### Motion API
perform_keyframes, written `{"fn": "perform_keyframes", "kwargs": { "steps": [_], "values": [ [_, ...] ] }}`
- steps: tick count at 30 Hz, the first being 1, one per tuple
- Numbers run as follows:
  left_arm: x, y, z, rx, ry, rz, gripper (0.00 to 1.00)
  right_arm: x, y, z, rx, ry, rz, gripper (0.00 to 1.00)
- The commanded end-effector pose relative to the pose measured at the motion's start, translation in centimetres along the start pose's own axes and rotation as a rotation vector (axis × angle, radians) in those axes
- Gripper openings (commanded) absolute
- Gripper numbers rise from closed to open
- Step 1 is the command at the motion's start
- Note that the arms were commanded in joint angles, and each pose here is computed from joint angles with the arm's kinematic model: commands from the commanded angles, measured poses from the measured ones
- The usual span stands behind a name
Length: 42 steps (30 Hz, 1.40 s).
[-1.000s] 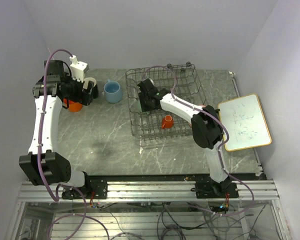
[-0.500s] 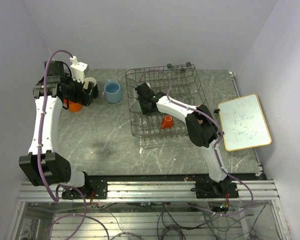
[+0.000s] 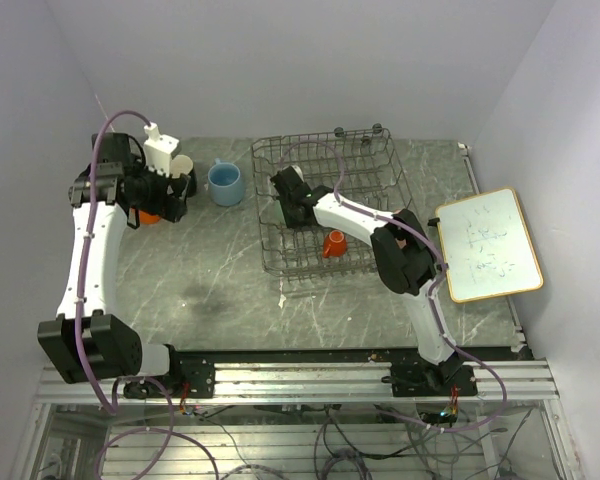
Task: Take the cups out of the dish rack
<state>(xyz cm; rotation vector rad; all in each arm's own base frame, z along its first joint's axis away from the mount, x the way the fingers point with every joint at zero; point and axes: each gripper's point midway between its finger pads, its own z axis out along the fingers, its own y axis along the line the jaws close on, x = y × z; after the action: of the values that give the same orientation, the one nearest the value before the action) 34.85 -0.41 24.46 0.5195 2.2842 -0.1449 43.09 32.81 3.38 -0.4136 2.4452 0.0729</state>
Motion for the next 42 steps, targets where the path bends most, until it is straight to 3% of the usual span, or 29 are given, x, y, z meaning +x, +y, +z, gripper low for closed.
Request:
{"fn": "perform_keyframes", "kwargs": {
  "steps": [1,10,15,19,31,42],
  "values": [
    [0.7,-0.9,0.2,0.022,-0.041,0.089,1.00,-5.2,0.1,-3.7,-0.028,-0.142,0.053,0.00],
    [3.0,-3.8,1.7,0.119,0.003,0.184,1.00,-8.9,0.8,-8.0,-0.105,-0.218,0.099,0.00],
    [2.4,-5.4,1.2,0.164,-0.067,0.258,1.00,-9.5,2.5,-10.7,-0.231,-0.230,0.143,0.00],
    [1.3,-6.5,0.2,0.195,-0.161,0.357,1.00,-10.2,4.9,-14.7,-0.414,-0.242,0.198,0.00],
    [-1.7,-10.6,-4.5,0.261,-0.456,0.610,0.99,-7.4,14.6,-27.0,-1.246,-0.072,0.388,0.00],
    [-1.9,-11.7,-7.1,0.216,-0.565,0.742,0.89,-5.8,17.3,-33.8,-1.675,0.096,0.479,0.00]
  ]
}}
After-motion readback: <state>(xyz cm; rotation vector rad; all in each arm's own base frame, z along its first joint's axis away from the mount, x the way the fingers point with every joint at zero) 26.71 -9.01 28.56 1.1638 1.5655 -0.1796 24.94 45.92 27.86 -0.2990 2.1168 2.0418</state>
